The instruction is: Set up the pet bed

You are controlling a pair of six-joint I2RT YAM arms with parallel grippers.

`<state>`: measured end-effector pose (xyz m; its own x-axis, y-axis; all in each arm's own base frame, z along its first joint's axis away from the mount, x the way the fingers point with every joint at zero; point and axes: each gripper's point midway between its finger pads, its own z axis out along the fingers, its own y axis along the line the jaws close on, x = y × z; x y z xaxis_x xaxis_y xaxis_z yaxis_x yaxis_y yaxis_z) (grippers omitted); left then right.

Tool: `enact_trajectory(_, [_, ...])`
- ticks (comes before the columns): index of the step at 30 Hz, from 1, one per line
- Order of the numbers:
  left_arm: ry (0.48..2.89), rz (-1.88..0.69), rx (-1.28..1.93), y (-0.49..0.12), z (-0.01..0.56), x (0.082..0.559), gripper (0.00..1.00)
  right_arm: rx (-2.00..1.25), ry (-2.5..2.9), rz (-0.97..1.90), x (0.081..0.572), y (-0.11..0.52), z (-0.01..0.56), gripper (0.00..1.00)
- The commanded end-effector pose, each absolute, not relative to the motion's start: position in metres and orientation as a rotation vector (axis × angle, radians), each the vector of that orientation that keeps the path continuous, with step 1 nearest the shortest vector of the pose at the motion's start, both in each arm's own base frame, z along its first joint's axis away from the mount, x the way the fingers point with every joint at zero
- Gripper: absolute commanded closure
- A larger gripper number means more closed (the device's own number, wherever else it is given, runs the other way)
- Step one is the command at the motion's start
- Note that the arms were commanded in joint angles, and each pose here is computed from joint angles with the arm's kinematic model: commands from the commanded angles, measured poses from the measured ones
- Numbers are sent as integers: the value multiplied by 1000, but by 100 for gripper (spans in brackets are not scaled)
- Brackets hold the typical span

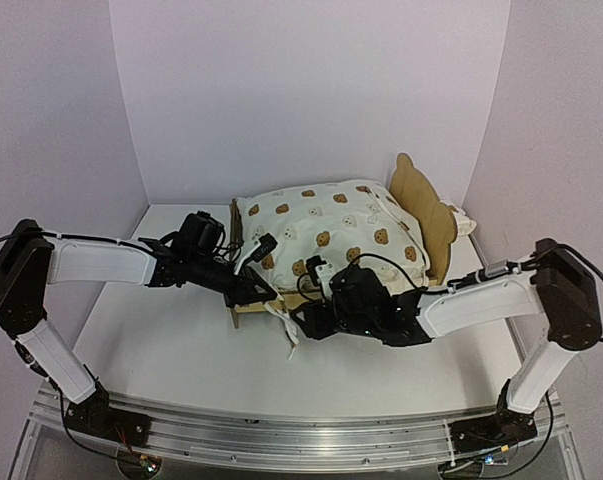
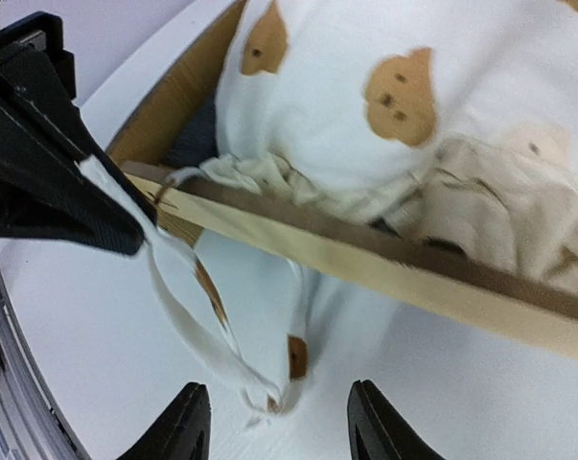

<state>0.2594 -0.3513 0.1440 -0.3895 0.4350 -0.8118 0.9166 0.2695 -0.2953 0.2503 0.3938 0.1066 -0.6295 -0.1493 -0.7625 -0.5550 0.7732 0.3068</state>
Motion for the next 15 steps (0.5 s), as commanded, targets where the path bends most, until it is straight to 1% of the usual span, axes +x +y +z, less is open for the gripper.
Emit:
enact_trajectory(1, [1864,-1009,1218,-352,162,263,100,-362,2328,566,221,357,94,47])
enact_trajectory(4, [1841,-1011,1216,-354,164,264,100,-289,2381,652,203,369,68,41])
enact_trajectory(6, [1838,-1011,1215,-354,163,265,100,-310,2376,691,200,387,62,36])
enact_trajectory(7, [1837,-1011,1215,-354,163,265,100,-322,2376,685,201,394,58,36])
enact_trajectory(10, [1833,-1011,1215,-354,163,264,100,-306,2374,690,206,411,51,37])
enact_trajectory(15, [1826,-1008,1215,-354,165,264,100,-240,2374,698,213,420,42,45])
